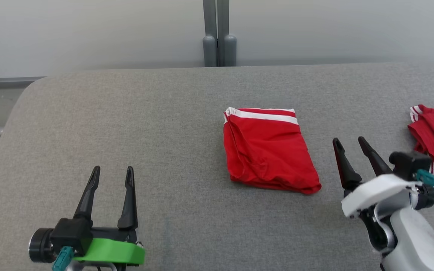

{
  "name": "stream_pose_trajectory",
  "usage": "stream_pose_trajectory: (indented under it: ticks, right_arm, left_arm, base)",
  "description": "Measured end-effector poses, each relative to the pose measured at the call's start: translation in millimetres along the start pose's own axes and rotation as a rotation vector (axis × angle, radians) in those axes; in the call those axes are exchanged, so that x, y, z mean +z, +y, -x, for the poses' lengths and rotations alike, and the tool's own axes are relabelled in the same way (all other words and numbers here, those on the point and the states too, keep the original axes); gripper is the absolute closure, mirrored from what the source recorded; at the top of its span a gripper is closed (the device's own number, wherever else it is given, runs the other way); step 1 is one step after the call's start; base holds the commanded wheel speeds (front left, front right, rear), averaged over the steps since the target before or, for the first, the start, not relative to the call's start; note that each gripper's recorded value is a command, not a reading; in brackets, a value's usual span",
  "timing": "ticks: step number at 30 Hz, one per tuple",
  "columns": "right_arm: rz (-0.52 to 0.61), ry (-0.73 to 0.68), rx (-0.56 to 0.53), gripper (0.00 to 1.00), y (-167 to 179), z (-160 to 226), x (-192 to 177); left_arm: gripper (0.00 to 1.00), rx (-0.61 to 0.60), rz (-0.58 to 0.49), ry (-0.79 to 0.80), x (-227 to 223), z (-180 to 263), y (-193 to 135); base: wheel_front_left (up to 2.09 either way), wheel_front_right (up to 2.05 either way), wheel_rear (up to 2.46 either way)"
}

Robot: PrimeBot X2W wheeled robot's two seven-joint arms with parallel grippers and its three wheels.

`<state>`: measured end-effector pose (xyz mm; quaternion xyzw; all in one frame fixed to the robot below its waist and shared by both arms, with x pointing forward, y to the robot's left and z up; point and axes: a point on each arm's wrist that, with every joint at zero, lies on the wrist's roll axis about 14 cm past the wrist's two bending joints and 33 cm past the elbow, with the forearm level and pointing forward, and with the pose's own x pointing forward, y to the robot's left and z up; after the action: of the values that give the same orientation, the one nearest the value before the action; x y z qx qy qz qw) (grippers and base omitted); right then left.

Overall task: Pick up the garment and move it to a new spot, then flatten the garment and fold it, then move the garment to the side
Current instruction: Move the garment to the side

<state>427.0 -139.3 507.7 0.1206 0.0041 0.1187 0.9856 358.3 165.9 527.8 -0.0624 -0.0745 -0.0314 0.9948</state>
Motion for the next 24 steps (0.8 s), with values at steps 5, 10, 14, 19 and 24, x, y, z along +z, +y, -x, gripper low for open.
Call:
stream_pose_trajectory:
  ticks: [5,10,14,19,24]
  right_arm:
    - [-0.057,0.222,0.008,0.0,3,-40,-28]
    - [-0.084,0.421,0.028,0.0,11,-65,-58]
    - [-0.125,0.621,0.014,0.0,11,-66,-97]
    - [-0.179,0.783,0.016,0.0,20,-62,-131]
    - [-0.206,0.788,0.06,0.59,39,-67,-134]
  left_arm:
    - [0.0,0.003,0.015,-0.006,2,-5,2]
    - [0.0,0.022,0.021,0.0,0,-6,8]
    - [0.0,0.058,0.017,0.008,-1,-3,19]
    - [0.0,0.103,0.01,0.023,-4,4,32]
    - [0.0,0.124,0.002,0.027,-4,10,38]
  base:
    - [0.0,0.0,0.0]
    - [0.0,0.0,0.0]
    - [0.0,0.0,0.0]
    - [0.0,0.0,0.0]
    - [0.0,0.0,0.0]
